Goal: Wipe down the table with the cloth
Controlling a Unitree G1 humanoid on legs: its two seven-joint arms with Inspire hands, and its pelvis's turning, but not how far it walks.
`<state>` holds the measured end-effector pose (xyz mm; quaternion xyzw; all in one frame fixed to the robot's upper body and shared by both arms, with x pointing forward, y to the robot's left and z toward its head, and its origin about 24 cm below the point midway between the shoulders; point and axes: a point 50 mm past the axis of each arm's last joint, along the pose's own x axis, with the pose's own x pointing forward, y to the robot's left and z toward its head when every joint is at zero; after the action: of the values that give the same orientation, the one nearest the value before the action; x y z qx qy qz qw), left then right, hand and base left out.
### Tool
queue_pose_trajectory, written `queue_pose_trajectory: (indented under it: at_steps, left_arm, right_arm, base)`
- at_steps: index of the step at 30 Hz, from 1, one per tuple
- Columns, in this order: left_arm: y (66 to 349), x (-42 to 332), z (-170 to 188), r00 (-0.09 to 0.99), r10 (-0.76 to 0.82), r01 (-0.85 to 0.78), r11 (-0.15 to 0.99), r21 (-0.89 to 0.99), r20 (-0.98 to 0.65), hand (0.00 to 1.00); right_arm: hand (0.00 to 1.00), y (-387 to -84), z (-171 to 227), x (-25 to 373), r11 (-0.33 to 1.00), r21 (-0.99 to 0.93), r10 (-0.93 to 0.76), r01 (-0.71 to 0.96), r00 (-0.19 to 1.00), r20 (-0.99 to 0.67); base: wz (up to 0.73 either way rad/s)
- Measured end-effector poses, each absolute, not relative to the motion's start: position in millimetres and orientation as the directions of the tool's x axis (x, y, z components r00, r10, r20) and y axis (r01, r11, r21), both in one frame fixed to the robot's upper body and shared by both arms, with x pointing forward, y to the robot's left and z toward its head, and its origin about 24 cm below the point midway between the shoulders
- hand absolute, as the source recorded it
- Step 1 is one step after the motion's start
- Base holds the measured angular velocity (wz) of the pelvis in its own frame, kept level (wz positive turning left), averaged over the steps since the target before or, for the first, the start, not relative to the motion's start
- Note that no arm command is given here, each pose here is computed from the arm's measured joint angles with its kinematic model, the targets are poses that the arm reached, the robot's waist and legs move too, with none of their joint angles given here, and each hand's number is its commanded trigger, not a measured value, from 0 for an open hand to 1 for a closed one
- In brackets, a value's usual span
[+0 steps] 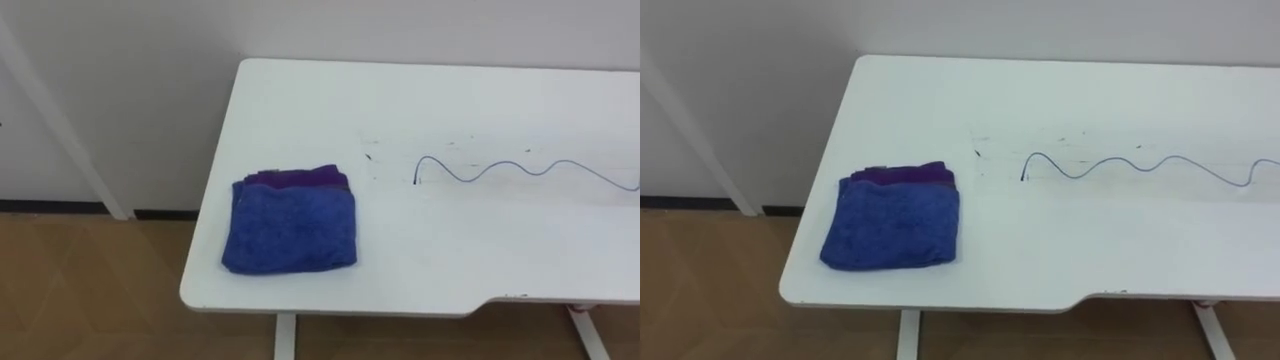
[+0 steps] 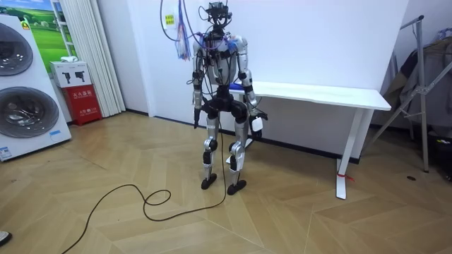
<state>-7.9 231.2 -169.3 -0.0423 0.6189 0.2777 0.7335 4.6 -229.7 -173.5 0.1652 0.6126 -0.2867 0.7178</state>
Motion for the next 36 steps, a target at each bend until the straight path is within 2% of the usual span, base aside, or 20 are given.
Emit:
queue_pose_trajectory:
  at_steps: [5,10,16,19,21,28,30,36]
  left_arm:
    - [238,-19,-167,0.035,0.367,-0.502,0.811,0.302,-0.929,0.0]
    - [242,-21,-166,0.03,0.379,-0.491,0.811,0.317,-0.925,0.0]
    - [256,-23,-162,0.03,0.413,-0.483,0.803,0.349,-0.91,0.0]
    - [257,-21,-161,0.048,0.418,-0.475,0.808,0.348,-0.907,0.0]
    - [258,-18,-160,0.057,0.42,-0.46,0.816,0.349,-0.906,0.0]
    - [257,-13,-160,0.088,0.421,-0.369,0.856,0.363,-0.903,0.0]
    - [256,-13,-160,0.093,0.418,-0.346,0.865,0.364,-0.904,0.0]
    - [249,-7,-163,0.11,0.393,-0.336,0.879,0.338,-0.913,0.0]
  right_arm:
    - [0.0,-248,-169,3,0.598,-0.18,-0.307,0.781,0.015,-0.952]
    - [0.0,-277,-159,19,0.489,-0.245,-0.425,0.837,-0.017,-0.905]
    - [0.0,-319,-124,85,0.411,-0.235,-0.645,0.881,0.099,-0.758]
    - [0.0,-332,-95,117,0.399,-0.215,-0.751,0.892,0.183,-0.635]
    - [0.0,-337,-67,144,0.43,-0.227,-0.827,0.874,0.281,-0.487]
    - [0.0,-326,10,192,0.501,-0.221,-0.865,0.837,0.492,-0.095]
    - [0.0,-309,34,206,0.543,-0.263,-0.816,0.797,0.575,0.059]
    - [0.0,-279,72,223,0.611,-0.332,-0.662,0.719,0.694,0.285]
  base:
    - [-0.01]
    - [-0.11]
    - [-0.03]
    - [0.0]
    - [0.0]
    - [0.0]
    - [0.0]
    - [0.02]
